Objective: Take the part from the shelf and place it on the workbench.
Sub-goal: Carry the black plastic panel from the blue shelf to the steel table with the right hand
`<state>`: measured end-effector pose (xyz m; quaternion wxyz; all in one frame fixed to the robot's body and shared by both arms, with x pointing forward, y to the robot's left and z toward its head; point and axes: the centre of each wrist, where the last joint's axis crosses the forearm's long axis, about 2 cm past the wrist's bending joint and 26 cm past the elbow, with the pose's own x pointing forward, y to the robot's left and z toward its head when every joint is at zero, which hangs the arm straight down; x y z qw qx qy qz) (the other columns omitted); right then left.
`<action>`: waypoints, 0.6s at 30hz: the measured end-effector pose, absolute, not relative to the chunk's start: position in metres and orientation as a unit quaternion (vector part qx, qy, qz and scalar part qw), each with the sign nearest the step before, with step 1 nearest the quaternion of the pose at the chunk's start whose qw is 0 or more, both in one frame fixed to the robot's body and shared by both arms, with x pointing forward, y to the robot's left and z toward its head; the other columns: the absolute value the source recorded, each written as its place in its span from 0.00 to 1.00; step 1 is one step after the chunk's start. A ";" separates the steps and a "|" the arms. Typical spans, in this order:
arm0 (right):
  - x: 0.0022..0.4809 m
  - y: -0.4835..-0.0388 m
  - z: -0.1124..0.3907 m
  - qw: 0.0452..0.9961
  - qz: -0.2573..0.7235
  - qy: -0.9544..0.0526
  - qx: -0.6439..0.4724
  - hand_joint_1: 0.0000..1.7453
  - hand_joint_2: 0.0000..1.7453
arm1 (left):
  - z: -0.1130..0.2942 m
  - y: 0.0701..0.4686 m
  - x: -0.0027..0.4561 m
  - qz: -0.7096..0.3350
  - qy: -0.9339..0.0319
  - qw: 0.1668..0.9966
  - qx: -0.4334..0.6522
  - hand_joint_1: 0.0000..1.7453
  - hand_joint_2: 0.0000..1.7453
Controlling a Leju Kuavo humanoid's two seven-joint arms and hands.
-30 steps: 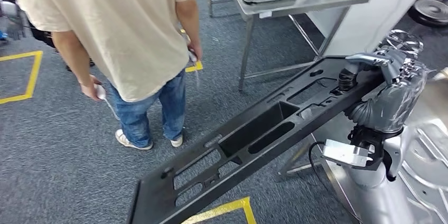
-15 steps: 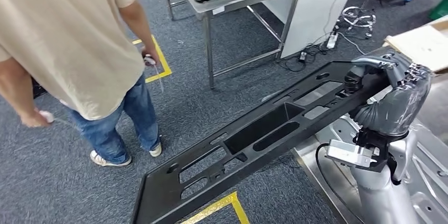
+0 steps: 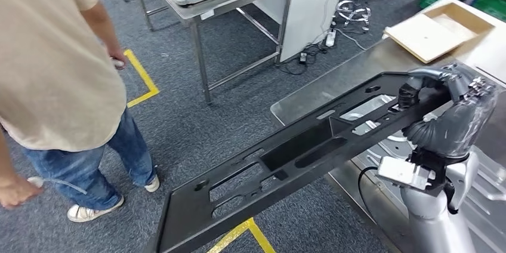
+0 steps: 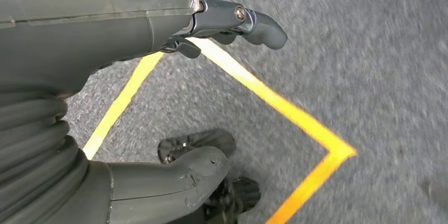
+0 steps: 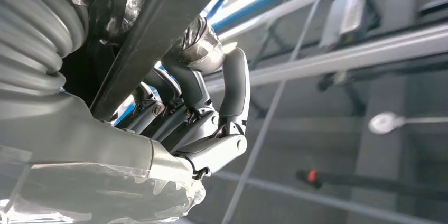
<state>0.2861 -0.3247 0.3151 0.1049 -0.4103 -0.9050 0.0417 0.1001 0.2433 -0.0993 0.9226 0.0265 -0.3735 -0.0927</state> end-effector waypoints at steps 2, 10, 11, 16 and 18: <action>0.287 -0.329 0.312 0.114 0.040 -0.902 -0.415 1.00 1.00 | -0.100 0.244 0.098 -0.095 -0.372 0.923 0.027 0.00 1.00; 0.290 -0.348 0.304 0.141 0.026 -0.888 -0.437 1.00 1.00 | -0.099 0.244 0.101 -0.103 -0.373 0.922 0.027 0.00 1.00; 0.290 -0.350 0.303 0.143 0.025 -0.886 -0.440 1.00 1.00 | -0.099 0.244 0.102 -0.104 -0.374 0.921 0.027 0.00 1.00; 0.291 -0.358 0.300 0.152 0.023 -0.881 -0.448 1.00 1.00 | -0.099 0.244 0.103 -0.108 -0.374 0.921 0.026 0.00 1.00; 0.292 -0.360 0.298 0.159 0.023 -0.879 -0.449 1.00 1.00 | -0.099 0.244 0.101 -0.109 -0.371 0.922 0.026 0.00 1.00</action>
